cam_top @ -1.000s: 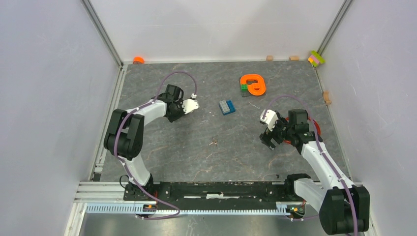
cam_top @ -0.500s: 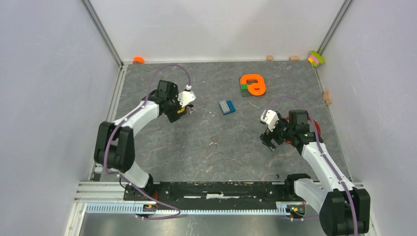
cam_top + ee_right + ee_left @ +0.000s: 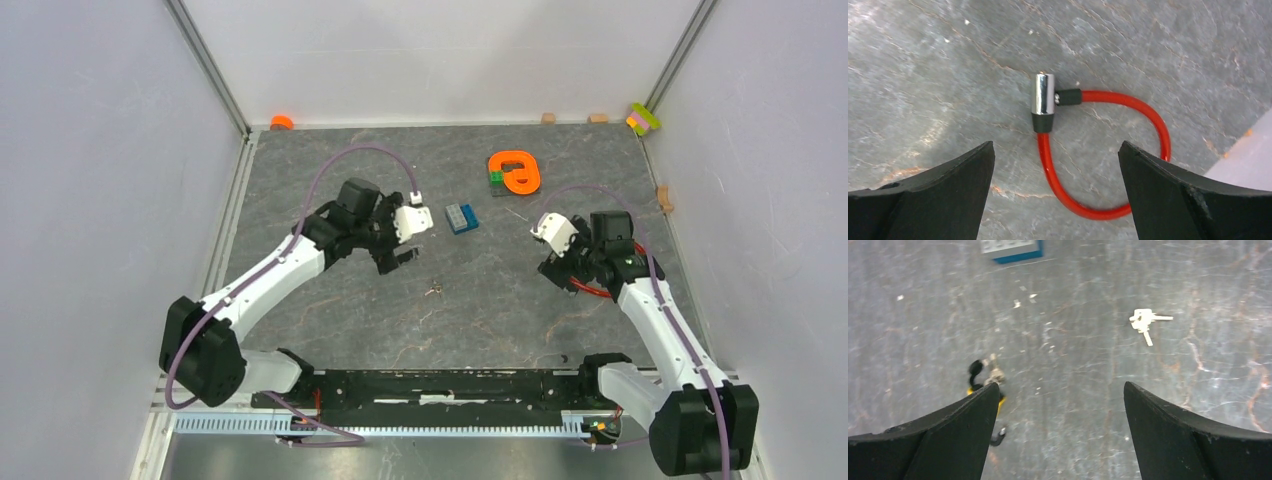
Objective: Unlock with the key
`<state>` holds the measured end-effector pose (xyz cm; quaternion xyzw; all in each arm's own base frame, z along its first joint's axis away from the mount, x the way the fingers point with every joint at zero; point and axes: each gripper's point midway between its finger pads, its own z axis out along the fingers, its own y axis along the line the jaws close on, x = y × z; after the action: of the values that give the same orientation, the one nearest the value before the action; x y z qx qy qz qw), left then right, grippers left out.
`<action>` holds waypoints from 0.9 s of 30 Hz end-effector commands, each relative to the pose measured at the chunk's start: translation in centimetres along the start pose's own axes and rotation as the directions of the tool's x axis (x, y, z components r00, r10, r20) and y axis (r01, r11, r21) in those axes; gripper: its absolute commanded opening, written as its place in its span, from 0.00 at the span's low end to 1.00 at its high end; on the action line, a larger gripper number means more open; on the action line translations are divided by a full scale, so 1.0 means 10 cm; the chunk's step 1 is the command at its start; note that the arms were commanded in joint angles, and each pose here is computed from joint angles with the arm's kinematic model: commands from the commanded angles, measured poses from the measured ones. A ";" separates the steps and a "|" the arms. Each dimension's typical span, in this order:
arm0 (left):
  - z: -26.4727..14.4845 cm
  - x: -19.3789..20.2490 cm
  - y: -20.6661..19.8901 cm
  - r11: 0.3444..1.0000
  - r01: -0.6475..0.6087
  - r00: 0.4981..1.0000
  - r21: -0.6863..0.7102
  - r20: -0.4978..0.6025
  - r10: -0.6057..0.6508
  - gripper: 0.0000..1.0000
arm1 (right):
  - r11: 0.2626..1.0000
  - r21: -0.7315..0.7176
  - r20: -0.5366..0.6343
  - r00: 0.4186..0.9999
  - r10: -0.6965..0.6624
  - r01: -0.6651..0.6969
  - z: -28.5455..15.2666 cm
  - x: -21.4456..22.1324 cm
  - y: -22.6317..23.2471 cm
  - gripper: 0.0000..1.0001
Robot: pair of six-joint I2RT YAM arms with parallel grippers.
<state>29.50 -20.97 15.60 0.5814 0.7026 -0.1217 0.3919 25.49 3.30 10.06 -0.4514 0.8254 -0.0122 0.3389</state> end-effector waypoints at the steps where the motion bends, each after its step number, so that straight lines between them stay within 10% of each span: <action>1: 0.20 -0.10 -0.37 0.994 0.028 0.999 0.105 0.024 -0.031 0.99 | 0.998 0.058 -0.114 0.993 -0.025 0.032 -0.12 0.12 -0.18 0.98; 12: 0.65 -0.23 -0.70 0.958 0.064 0.994 0.278 0.071 -0.087 0.91 | 0.999 -0.030 0.026 1.000 -0.015 0.016 0.00 -0.04 0.05 0.98; 27: 1.11 -0.03 -0.94 0.759 -0.346 0.936 0.552 0.146 0.321 0.62 | 0.985 -0.172 0.191 0.980 0.056 -0.022 0.22 -0.29 0.31 0.98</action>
<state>26.38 -30.17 5.14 0.7358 0.5793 -0.2585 0.2370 25.34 6.73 8.55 -0.4649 0.8086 0.0838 0.3508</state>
